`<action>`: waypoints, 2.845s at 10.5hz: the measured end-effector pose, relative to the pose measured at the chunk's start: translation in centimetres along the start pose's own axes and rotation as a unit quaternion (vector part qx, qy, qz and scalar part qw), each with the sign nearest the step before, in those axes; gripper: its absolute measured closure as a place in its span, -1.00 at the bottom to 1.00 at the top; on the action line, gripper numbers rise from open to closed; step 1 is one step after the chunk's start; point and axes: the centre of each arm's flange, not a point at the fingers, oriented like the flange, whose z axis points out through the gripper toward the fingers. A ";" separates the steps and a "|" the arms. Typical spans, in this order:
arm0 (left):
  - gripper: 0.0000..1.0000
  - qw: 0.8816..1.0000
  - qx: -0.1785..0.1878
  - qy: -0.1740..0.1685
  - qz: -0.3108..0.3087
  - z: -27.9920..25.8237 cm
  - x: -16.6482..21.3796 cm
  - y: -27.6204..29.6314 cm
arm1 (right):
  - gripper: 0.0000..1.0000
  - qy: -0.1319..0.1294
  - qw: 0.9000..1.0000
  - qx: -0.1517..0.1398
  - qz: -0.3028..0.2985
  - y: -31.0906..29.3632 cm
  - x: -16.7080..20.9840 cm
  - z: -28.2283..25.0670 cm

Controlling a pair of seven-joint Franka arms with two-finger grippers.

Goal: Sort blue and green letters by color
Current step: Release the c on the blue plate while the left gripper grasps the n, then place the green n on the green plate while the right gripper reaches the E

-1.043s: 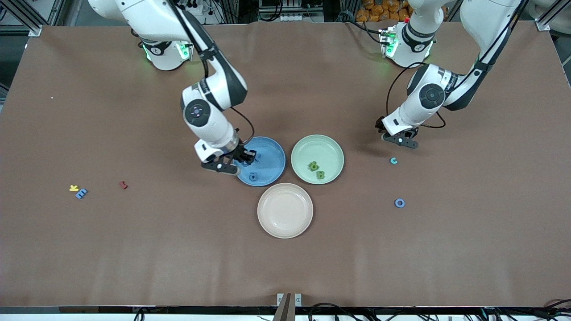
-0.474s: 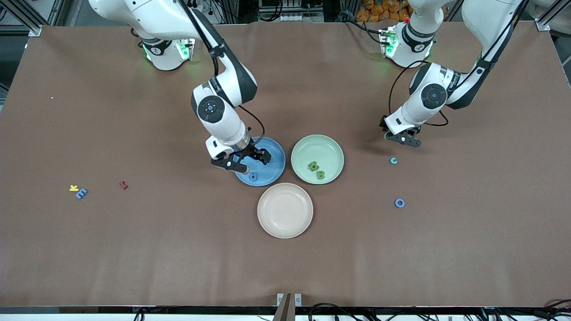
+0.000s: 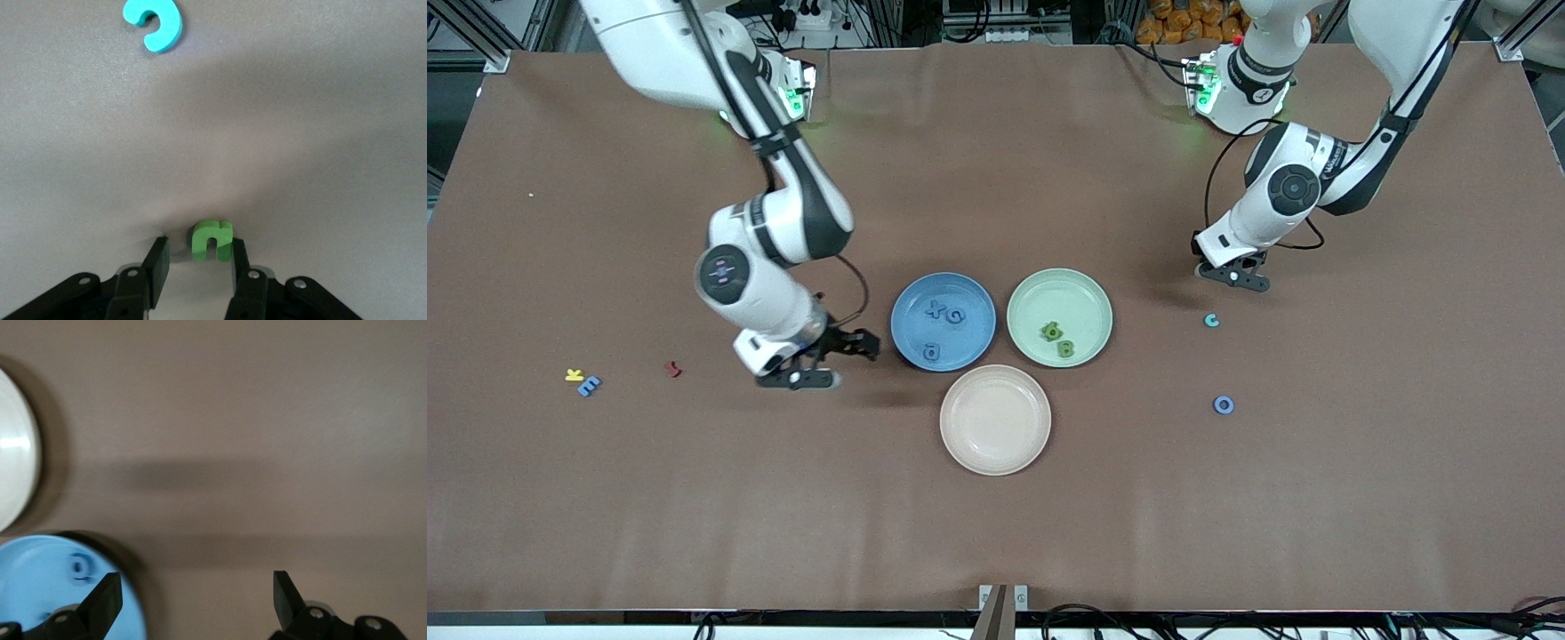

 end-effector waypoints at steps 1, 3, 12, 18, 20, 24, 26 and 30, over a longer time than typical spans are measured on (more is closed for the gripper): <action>0.07 1.000 0.000 0.001 0.000 -0.1 0.1 0.0 | -1.00 0.003 0.999 -0.001 -0.033 3.3 1.2 -0.6; 0.07 1.000 0.000 0.005 0.000 -0.4 0.4 0.0 | -1.00 0.009 0.995 -0.003 -0.101 9.9 2.9 -1.5; 0.47 1.000 -0.010 0.006 0.001 -0.2 1.6 0.3 | -1.00 -0.032 0.940 -0.094 -0.327 38.3 3.0 -6.1; 0.49 1.000 -0.010 0.013 0.003 -0.7 2.1 0.4 | -1.00 -0.055 0.918 -0.087 -0.382 45.8 3.1 -2.1; 0.49 0.999 -0.013 0.044 -0.001 -3.9 4.9 2.3 | -1.00 -0.052 0.918 -0.084 -0.384 45.8 3.3 -0.1; 0.49 0.994 -0.039 0.077 -0.073 -14.3 13.3 11.6 | -1.00 -0.037 0.912 -0.071 -0.402 46.9 3.0 1.9; 0.49 0.988 -0.085 0.089 -0.089 -15.7 17.1 14.9 | -1.00 -0.032 0.910 -0.074 -0.407 47.5 2.9 1.9; 0.49 0.984 -0.115 0.074 -0.115 -13.3 20.2 22.2 | -1.00 -0.026 0.905 -0.085 -0.415 49.0 2.4 2.5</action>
